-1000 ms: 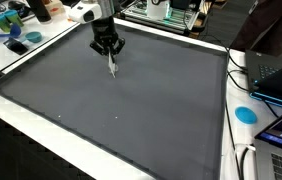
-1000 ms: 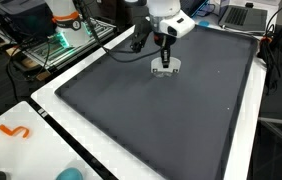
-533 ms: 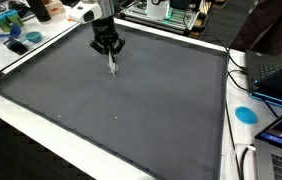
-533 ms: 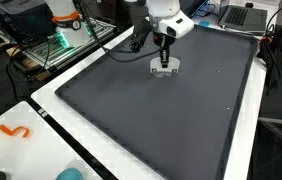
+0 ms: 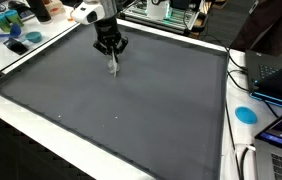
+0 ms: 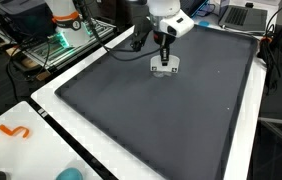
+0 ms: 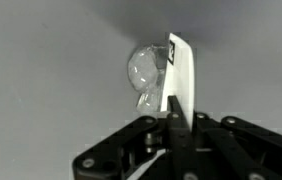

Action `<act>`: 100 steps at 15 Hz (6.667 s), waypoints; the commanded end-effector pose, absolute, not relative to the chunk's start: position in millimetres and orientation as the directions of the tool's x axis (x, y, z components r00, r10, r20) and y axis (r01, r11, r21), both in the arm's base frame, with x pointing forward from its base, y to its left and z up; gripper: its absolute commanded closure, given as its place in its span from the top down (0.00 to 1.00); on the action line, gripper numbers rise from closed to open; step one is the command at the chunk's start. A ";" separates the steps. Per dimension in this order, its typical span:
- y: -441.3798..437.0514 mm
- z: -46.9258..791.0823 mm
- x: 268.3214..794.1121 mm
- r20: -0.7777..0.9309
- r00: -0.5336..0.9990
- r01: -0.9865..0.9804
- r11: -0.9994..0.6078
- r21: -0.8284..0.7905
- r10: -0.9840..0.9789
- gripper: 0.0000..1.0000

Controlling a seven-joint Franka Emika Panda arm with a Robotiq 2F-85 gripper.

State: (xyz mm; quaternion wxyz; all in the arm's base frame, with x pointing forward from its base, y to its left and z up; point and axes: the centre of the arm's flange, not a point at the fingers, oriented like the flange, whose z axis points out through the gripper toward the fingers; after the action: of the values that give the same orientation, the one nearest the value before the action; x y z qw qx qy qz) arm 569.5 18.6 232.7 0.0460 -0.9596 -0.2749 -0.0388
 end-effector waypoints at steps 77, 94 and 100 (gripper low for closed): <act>66.6 348.6 553.6 -0.035 0.809 0.585 -0.797 0.152 0.587 0.01; 162.7 378.1 590.0 -0.041 0.931 0.351 -0.854 0.384 0.364 0.01; 160.3 350.2 611.6 -0.054 0.943 0.319 -0.849 0.420 0.328 0.01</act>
State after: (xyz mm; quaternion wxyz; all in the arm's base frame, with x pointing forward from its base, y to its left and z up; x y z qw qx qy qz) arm 597.3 159.5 363.5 -0.1940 -0.9640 -0.1812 -0.0173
